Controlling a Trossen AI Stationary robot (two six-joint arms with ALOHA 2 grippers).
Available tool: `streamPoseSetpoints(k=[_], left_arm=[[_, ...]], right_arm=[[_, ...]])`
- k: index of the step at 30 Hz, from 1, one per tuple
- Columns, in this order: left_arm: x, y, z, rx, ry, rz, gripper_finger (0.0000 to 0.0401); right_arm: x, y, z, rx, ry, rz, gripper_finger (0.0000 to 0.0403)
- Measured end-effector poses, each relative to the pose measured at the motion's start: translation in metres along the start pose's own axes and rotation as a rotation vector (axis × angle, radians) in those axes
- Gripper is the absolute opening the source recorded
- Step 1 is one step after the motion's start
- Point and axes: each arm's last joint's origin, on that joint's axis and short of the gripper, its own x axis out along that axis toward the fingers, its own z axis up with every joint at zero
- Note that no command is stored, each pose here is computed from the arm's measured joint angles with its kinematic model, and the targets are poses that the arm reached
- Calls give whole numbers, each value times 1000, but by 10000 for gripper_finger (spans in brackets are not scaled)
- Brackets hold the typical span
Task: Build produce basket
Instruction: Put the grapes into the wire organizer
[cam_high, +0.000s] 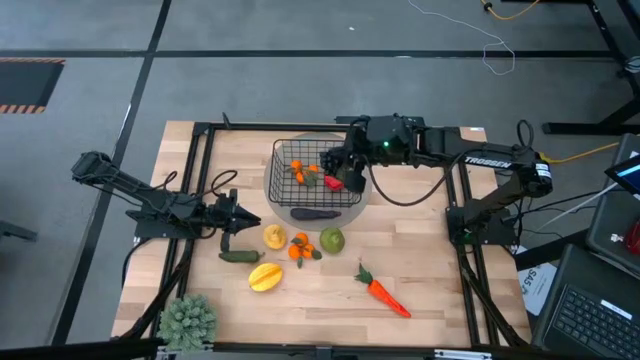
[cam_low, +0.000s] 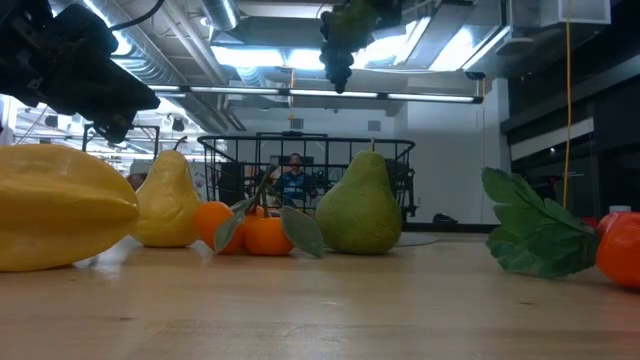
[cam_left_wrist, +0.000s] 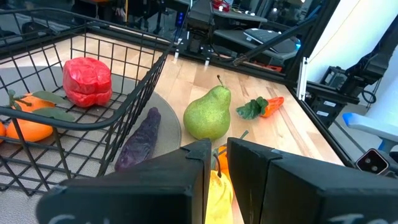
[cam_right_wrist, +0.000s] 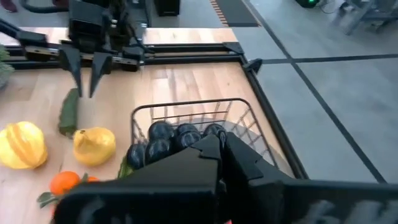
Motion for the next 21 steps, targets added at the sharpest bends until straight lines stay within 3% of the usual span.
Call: streamPoseSetpoints(k=[21], left_arm=[[0, 0, 0, 0, 0, 0, 41]], right_arm=[[0, 0, 0, -22, 0, 7, 0]])
